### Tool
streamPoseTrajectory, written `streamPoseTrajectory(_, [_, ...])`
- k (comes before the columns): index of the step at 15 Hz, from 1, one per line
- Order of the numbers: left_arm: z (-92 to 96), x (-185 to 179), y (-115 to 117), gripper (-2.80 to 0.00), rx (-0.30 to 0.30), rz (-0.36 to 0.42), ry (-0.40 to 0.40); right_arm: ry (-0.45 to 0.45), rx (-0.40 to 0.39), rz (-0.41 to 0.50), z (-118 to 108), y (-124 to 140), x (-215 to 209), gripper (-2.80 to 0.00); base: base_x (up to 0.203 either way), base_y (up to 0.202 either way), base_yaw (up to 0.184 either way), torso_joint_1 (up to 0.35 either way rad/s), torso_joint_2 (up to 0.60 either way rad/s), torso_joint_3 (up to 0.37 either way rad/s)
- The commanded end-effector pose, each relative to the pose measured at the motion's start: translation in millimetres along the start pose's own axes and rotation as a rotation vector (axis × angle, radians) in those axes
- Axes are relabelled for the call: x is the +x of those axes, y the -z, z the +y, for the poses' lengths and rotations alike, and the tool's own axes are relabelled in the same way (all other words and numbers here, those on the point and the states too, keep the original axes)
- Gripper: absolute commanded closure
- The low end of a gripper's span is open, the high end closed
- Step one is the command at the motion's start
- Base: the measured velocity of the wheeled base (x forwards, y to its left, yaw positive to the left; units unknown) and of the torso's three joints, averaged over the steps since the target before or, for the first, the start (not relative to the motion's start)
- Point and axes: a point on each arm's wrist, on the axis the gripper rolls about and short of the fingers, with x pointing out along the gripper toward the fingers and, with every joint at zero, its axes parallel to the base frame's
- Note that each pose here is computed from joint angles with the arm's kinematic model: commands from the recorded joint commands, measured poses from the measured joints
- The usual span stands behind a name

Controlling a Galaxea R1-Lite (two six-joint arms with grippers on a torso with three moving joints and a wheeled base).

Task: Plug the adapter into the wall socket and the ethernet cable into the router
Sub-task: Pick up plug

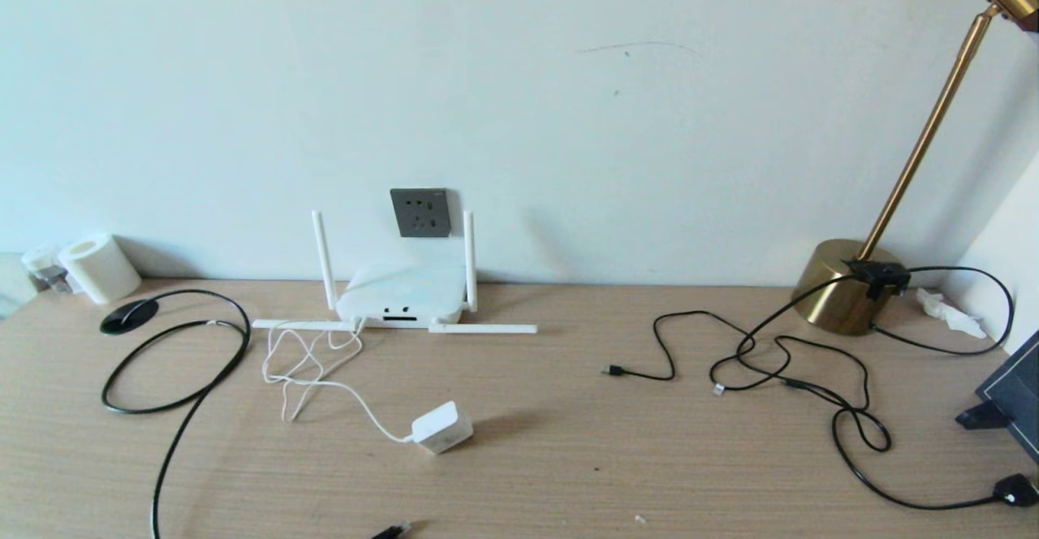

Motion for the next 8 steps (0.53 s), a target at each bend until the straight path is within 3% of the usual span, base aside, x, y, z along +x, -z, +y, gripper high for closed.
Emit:
streamPoseTrajectory(1, [0.0, 0.1, -0.1, 0.0, 0.002, 0.0, 0.0, 0.0, 0.0, 0.0, 0.0, -0.3, 0.1, 0.0, 0.0, 0.0, 0.0, 0.0, 0.0, 0.0])
streamPoseTrajectory(6, [0.0, 0.0, 0.0, 0.0, 0.006, 0.004, 0.001, 0.0, 0.0, 0.0, 0.0, -0.3, 0.1, 0.0, 0.0, 0.0, 0.0, 0.0, 0.0, 0.0])
streamPoseTrajectory(8, [-0.1, -0.2, -1.3, 0.0, 0.053, -0.004, 0.01, -0.001, 0.0, 0.0, 0.0, -0.3, 0.1, 0.0, 0.0, 0.0, 0.0, 0.0, 0.0, 0.0])
